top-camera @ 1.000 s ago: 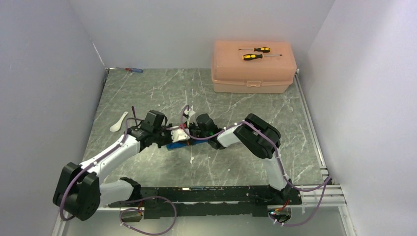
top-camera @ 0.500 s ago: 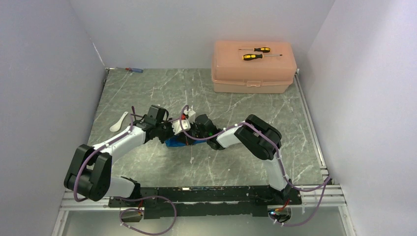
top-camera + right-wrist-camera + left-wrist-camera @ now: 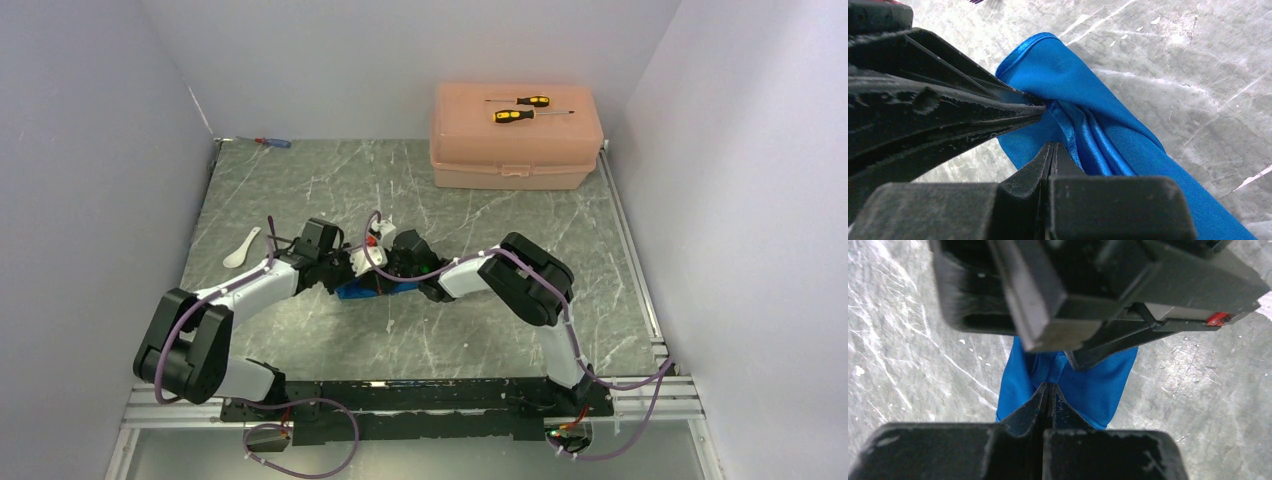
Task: Fold the napkin into a case and place the utensils inside
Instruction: Grasp the top corner of the smaller rectangle folded napkin from the folded napkin.
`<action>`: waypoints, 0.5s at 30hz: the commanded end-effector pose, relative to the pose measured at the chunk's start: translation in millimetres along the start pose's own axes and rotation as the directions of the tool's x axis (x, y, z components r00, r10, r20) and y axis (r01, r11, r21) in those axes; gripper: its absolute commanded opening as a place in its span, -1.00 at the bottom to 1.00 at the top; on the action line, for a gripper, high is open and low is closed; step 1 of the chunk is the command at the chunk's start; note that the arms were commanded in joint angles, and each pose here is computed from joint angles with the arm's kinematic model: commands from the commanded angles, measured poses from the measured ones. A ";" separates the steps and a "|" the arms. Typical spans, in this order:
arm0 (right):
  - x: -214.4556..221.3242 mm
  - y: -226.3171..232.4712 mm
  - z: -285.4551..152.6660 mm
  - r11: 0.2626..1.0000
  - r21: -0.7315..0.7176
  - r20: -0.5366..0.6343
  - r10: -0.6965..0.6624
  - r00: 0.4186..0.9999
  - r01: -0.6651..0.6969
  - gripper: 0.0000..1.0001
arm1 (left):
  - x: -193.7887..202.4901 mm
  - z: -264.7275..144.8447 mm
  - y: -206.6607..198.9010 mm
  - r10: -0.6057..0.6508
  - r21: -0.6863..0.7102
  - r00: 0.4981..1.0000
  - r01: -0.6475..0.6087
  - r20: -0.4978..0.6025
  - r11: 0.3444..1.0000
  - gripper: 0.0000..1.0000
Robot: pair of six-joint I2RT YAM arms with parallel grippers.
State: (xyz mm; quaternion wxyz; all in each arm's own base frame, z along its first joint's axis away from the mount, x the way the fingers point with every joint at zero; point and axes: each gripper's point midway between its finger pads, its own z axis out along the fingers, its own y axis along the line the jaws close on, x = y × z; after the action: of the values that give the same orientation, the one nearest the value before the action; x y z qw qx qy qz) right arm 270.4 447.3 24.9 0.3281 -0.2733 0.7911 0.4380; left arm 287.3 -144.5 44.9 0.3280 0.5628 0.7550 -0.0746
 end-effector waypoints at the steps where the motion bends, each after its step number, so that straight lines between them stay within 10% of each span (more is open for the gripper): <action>1: 33.0 -32.8 -9.0 0.985 0.168 -0.125 0.045 0.991 -0.023 -1.00 | 4.2 5.6 6.3 0.004 -0.035 1.000 -0.004 0.002 0.999 -0.95; 15: 47.6 -43.7 -9.4 0.973 0.223 -0.158 0.094 0.983 -0.058 -1.00 | 12.7 5.7 23.0 -0.034 -0.137 0.999 0.033 -0.003 0.990 -0.95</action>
State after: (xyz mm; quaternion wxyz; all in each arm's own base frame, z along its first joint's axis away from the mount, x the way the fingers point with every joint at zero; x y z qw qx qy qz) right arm 274.0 446.1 24.7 0.3214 -0.2563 0.8098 0.4187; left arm 299.9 -135.2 36.6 0.3486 0.5467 0.7600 -0.0443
